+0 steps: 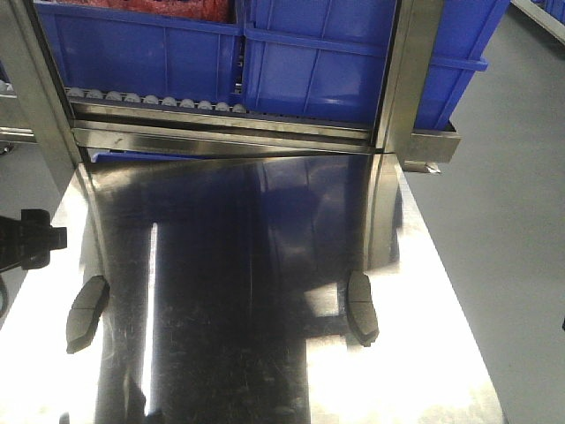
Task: Move and align brake pads A on conveyor
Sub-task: 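Lower the open left gripper over the brake pad nearest it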
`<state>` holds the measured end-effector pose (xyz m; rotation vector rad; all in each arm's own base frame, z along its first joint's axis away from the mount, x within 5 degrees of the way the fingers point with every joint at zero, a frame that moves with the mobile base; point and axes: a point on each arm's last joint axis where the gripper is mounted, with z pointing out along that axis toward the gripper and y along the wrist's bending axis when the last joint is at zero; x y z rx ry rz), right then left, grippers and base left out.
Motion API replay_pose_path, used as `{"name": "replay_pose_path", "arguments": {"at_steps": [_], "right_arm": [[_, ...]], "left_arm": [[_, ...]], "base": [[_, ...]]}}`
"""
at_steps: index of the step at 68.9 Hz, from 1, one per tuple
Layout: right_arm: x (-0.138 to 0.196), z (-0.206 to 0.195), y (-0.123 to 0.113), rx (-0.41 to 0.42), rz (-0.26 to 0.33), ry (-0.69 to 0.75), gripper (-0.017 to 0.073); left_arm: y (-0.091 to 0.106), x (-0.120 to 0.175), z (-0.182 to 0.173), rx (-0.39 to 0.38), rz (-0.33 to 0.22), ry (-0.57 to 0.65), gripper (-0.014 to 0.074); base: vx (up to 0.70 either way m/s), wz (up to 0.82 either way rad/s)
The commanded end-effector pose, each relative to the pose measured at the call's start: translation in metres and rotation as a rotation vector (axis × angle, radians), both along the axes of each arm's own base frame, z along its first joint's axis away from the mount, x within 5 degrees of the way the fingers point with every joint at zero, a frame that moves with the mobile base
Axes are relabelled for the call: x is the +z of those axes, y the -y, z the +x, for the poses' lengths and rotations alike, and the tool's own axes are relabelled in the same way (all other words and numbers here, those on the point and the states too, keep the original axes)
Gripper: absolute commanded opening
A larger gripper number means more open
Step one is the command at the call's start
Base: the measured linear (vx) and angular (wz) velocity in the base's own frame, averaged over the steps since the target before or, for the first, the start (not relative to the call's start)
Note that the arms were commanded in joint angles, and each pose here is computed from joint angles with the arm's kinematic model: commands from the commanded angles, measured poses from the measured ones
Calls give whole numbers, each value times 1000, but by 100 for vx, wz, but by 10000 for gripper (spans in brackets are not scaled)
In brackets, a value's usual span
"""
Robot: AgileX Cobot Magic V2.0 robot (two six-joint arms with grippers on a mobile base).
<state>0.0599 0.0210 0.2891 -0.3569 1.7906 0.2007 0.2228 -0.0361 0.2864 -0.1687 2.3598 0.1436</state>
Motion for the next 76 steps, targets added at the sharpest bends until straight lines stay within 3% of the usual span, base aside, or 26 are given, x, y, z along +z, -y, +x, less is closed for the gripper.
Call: {"name": "replay_pose_path", "arguments": {"at_steps": [1,16,28,45,51,60,76], "right_arm": [[14,2,0,-2,18,89,-3],[14,2,0,-2,18,89,-3],[14,2,0,-2,18,89,-3],[14,2,0,-2,18,89,-3],[14,2,0,-2,18,89,-3],[14,1,0,-2,18,88,-3],[14,2,0,-2,18,89,-3]], "left_arm": [[1,4,17,-26,-28,52,567],[12,-36,40,-90,-80,-117,548],[20,-49,57,-138,-85,-219,548],[5,-64,76,-61,-144,-344,543],[8,-73,75,-102,-163,-406,531],[11,-73,76,-143,-181,-402,515],[10,-73,77,-151,-158,-394,513]], "base": [[0,0],[0,0],[0,0],[0,0],[0,0],[0,0],[0,0]]}}
